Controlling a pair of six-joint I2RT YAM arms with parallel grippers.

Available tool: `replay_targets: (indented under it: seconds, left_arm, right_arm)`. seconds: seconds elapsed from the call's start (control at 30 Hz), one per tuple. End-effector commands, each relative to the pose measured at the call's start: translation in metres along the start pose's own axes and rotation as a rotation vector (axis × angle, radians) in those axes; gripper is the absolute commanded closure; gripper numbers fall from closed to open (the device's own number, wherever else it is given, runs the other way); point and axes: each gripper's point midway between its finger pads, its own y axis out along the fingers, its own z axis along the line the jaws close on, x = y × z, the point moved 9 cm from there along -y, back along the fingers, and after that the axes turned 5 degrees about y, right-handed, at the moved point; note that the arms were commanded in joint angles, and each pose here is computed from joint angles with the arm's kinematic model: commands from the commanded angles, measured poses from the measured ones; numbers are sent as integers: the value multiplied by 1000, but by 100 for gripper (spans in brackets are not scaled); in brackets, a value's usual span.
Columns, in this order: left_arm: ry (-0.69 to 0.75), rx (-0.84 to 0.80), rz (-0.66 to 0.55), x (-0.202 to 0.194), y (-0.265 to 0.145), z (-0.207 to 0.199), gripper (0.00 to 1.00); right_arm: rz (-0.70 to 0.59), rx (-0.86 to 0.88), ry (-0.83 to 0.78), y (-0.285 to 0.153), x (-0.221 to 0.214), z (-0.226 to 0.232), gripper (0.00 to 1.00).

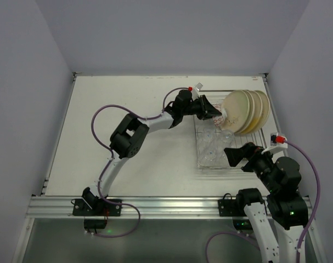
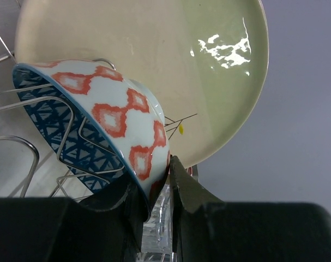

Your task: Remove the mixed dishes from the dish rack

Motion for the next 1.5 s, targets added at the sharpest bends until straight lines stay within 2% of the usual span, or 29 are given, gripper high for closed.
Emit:
replay_targets:
  seconds: [0.0,0.33,0.5,0.7,0.73,0.8,0.83,0.97,1.0,1.03,1.2,1.33,1.47]
  left_arm:
    - [266,-368,-93,41,-28,-126,100]
    - [330,-502,-145,53,-43,-155,100]
    - [319,-570,-161,58,-49,-161,100]
    - [383,-582,-160,57,-63,-178,100]
    - [409,-587,-168,57,-72,-192,100]
    - [453,-531,-175,56,-75,-192,100]
    - [486,-525,-201,58,-86,-208,100]
    - [591,-278,-233,61,-99,-210,100]
    - [623,-249,-257,61,-111,-223,100]
    - [650,-150,-265,62,-113,-213,100]
    - [742,87,-317,57,-145,-209,100]
    - [810,384,-355,61,-174,-197,100]
    - [796,732,-327,64,-196,-166,100]
  right_arm:
    - [-11,22,-18,3,4,3,1]
    - [-7,20,-16,5,4,2,1]
    - [-10,20,-15,5,4,2,1]
    - [-12,16,-14,5,4,2,1]
    - [-12,16,-14,5,4,2,1]
    - [-13,19,-14,5,4,2,1]
    - [-14,21,-12,5,4,2,1]
    - [-26,35,-10,3,4,3,1]
    - [-31,46,-9,3,5,4,1]
    - [-27,56,-9,3,4,5,1]
    - [-29,84,2,5,4,8,1]
    - [-25,110,7,6,4,10,1]
    - [-21,120,10,9,4,10,1]
